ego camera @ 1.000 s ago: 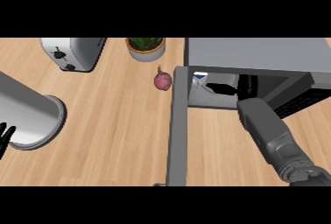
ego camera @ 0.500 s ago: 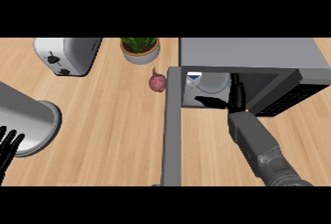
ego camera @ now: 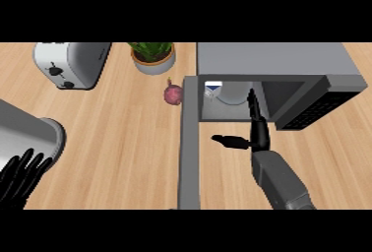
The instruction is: Pick up the milk, place it into the microwave and close the microwave
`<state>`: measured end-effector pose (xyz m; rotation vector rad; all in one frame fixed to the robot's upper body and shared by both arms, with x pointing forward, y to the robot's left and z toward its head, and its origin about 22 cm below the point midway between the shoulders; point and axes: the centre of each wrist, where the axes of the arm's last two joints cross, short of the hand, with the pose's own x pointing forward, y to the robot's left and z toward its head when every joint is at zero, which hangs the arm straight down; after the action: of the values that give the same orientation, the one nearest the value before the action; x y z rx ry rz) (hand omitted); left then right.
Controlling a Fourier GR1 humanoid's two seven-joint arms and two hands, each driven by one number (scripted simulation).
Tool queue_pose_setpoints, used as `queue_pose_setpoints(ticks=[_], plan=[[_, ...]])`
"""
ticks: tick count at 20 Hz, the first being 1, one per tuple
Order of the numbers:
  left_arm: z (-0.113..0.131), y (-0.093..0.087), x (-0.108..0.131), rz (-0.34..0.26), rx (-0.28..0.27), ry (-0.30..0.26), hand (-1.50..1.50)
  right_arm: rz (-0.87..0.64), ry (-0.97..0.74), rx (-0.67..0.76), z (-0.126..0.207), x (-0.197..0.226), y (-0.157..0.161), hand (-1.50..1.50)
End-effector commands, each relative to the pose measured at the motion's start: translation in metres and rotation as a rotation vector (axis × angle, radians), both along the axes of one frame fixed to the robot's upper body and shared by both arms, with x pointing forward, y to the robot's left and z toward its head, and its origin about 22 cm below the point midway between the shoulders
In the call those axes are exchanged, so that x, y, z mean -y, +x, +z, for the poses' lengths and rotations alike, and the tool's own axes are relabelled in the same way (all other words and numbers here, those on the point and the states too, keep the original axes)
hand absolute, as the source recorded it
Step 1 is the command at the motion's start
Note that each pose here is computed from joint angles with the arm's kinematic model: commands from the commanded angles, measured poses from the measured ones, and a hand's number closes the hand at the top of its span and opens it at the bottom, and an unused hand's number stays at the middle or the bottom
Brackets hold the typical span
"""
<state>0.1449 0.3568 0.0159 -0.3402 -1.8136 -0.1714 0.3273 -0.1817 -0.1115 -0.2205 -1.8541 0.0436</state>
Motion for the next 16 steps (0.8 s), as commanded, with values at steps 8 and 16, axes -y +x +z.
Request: queue_pose_setpoints(ticks=[8,16], plan=[[0.007,0.014,0.043,-0.187,0.005,0.063,-1.5,0.042,0.079,0.049,-0.009,0.011,-0.06,-1.5],[0.017,0.056,0.091,-0.25,0.02,0.165,1.5,0.041,0.192,0.09,0.008,0.046,-0.138,1.5]])
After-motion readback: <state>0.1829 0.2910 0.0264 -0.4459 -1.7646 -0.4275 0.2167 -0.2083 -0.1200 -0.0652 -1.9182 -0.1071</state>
